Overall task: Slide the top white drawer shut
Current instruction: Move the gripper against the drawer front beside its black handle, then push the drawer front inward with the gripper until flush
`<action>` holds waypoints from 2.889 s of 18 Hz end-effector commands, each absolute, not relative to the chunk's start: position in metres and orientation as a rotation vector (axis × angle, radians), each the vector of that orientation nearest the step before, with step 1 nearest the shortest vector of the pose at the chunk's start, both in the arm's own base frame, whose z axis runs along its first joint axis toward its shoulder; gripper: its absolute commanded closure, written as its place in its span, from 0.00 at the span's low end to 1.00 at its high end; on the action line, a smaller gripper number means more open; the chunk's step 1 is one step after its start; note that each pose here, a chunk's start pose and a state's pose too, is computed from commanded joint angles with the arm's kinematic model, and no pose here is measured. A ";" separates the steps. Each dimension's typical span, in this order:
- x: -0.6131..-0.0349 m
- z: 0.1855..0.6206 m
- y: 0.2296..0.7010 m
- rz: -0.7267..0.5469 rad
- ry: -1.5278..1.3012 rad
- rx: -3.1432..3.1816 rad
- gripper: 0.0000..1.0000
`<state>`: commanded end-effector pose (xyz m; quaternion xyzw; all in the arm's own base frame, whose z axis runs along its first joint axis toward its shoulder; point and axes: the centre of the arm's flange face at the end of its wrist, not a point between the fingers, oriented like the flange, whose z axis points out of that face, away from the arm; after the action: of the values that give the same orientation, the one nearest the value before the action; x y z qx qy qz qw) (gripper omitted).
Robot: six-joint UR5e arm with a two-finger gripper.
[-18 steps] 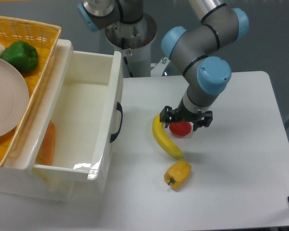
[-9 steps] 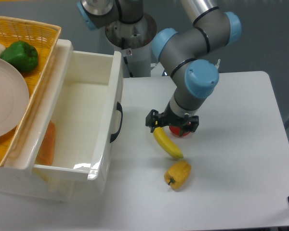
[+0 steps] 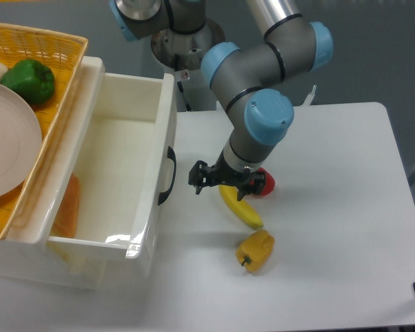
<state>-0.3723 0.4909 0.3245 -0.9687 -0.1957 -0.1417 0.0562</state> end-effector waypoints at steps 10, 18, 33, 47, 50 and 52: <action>-0.372 0.323 0.493 -0.423 -0.588 -2.947 0.00; -0.372 0.317 0.494 -0.422 -0.586 -2.958 0.00; -0.365 0.306 0.497 -0.435 -0.575 -2.982 0.00; -0.351 0.309 0.506 -0.433 -0.536 -2.993 0.00; -0.349 0.311 0.506 -0.432 -0.535 -2.990 0.00; -0.342 0.314 0.510 -0.428 -0.516 -2.995 0.00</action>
<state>-0.3423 0.5102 0.3136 -0.9752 -0.1681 -0.1394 0.0362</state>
